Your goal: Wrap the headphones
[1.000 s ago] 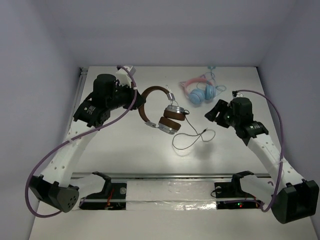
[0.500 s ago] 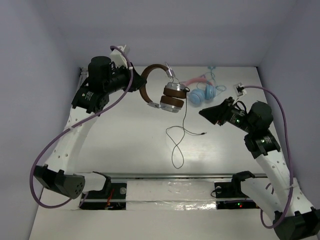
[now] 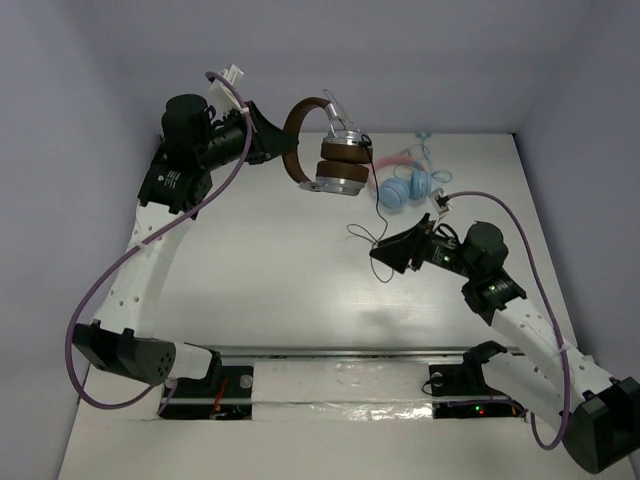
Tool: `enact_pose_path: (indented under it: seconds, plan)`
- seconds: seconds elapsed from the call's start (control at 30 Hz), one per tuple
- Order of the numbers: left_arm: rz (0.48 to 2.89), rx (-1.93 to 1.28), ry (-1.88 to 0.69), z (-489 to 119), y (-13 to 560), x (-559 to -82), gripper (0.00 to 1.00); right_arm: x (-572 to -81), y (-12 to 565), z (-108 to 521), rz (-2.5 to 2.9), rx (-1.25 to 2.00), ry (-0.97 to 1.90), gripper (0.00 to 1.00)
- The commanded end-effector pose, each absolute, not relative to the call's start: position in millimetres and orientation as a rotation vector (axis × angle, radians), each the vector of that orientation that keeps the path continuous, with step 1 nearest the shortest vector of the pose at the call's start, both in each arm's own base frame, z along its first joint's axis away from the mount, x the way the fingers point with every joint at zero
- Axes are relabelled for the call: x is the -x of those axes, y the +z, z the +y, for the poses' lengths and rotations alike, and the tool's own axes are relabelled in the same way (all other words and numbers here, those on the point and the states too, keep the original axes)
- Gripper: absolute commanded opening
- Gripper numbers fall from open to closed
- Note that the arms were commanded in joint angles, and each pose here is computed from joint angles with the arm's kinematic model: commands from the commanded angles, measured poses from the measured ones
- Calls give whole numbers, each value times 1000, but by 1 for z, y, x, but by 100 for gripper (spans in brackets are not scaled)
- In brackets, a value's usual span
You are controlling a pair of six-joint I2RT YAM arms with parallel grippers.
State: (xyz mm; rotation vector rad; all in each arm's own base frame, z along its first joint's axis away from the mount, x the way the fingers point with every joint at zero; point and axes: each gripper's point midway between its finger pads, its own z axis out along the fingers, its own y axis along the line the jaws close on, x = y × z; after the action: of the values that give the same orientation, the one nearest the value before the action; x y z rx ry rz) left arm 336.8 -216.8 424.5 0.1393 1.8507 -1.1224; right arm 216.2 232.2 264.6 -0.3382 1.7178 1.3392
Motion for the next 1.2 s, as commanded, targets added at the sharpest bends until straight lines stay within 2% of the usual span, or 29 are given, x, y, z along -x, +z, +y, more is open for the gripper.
enact_pose_path:
  seconds: [0.0,0.17,0.43,0.53,0.7,0.87,1.0,1.1,1.13,1.17]
  plan:
    - [1720,-177,-1226,-222,472,-322,0,-240,271,229,1633,307,1237,71]
    - [1724,-160,-1218,-218,474,-323,0,-249,256,226,1660,296,1179,67]
    - [1719,-131,-1249,-214,475,-332,0,-236,243,259,1688,383,1291,65]
    - [1714,-127,-1252,-214,476,-333,0,-226,242,266,1669,404,1367,60]
    - [1711,-123,-1240,-213,476,-334,0,-226,241,268,1670,407,1377,57]
    - [1701,-124,-1251,-213,477,-330,0,-225,241,267,1666,413,1374,58]
    - [1693,-112,-1264,-213,478,-330,0,-228,221,281,1723,418,1401,57]
    - [1695,-101,-1266,-213,478,-331,0,-232,219,285,1715,399,1410,40]
    - [1695,-90,-1262,-212,478,-332,0,-235,216,286,1725,388,1407,29]
    - [1695,-80,-1264,-212,478,-333,0,-239,215,285,1728,369,1394,25]
